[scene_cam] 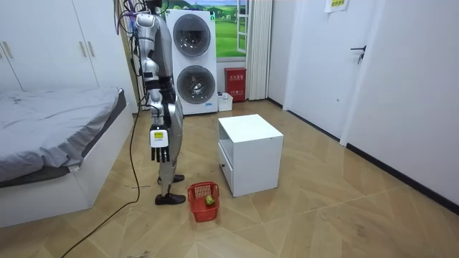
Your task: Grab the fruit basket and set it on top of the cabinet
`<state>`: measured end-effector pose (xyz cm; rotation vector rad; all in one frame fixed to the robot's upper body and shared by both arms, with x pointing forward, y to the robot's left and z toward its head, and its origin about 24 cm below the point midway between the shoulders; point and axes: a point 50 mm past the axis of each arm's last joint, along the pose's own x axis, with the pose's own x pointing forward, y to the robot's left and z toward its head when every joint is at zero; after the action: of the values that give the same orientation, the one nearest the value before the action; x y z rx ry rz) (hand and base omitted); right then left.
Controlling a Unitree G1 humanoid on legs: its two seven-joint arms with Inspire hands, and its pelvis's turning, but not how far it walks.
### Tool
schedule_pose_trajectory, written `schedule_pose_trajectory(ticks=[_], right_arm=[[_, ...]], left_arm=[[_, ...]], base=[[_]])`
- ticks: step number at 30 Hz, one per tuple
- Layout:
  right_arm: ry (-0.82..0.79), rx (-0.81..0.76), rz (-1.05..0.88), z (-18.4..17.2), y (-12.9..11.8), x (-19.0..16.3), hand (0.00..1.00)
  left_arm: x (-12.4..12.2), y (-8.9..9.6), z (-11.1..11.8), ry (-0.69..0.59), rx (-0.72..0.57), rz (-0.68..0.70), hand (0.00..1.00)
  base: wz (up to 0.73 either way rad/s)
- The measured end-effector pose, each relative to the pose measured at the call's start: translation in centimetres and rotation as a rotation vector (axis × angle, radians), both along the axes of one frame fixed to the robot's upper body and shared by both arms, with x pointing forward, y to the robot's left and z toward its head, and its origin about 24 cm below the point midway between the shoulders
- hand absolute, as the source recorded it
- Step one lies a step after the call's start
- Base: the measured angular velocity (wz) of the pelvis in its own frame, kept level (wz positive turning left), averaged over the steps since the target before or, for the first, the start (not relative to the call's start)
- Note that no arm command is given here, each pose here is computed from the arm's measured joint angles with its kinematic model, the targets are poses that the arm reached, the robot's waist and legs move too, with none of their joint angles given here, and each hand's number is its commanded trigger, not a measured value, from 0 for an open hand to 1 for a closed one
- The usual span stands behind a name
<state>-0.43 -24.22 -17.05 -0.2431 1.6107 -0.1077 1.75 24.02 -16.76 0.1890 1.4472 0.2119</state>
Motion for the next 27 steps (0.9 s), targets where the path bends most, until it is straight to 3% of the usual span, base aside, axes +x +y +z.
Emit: schedule_pose_trajectory(ticks=[27], right_arm=[[-0.001, 0.008, -0.003, -0.01, 0.04, 0.14, 0.00]], left_arm=[[-0.82, 0.01, -0.03, 0.050, 0.012, -0.053, 0.00]], base=[[0.00]])
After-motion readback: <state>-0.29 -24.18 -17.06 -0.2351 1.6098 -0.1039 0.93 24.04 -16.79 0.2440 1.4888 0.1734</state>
